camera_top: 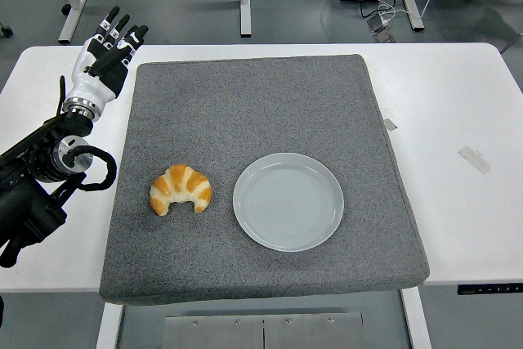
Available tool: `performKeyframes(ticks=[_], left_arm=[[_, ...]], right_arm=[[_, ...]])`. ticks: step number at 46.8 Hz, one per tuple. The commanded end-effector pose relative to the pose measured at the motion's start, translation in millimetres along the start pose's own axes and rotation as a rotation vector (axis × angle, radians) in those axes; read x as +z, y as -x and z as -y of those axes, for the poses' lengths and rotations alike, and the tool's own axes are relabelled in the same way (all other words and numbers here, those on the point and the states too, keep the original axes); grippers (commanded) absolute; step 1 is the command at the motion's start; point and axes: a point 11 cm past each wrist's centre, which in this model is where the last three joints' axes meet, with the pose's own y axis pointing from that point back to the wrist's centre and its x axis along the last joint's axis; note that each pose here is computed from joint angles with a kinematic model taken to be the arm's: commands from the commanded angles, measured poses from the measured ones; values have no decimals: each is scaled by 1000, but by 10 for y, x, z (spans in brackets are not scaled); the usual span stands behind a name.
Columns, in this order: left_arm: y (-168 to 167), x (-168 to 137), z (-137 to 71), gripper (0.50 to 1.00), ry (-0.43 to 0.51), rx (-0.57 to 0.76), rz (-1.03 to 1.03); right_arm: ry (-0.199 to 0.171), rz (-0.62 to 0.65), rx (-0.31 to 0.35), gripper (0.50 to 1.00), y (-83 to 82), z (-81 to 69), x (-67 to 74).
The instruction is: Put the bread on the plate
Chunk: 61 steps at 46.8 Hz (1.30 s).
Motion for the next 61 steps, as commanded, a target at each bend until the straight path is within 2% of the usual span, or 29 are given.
performKeyframes(ticks=[1, 8, 13, 16, 23, 30, 36, 46, 51, 61], left_arm=[[-11, 2, -6, 977, 2, 0, 5], [-6, 83, -41, 977, 95, -26, 34], [-39, 138, -67, 977, 104, -69, 49], [35, 91, -74, 977, 69, -136, 107], [294, -78, -127, 975, -83, -409, 381], [387, -59, -133, 971, -124, -531, 557], [334, 126, -131, 969, -150, -595, 675], [279, 546, -133, 969, -170, -663, 738], [253, 710, -246, 969, -204, -726, 788], [167, 800, -417, 969, -265, -811, 940]], right_arm=[[0, 0, 1, 1000, -4, 0, 0], [0, -1, -1, 1000, 2, 0, 0], [0, -1, -1, 1000, 2, 0, 0], [0, -1, -1, 1000, 2, 0, 0], [0, -1, -1, 1000, 2, 0, 0], [0, -1, 1, 1000, -3, 0, 1], [0, -1, 1, 1000, -3, 0, 1], [0, -1, -1, 1000, 2, 0, 0], [0, 1, 0, 1000, 2, 0, -1], [0, -1, -1, 1000, 2, 0, 0]])
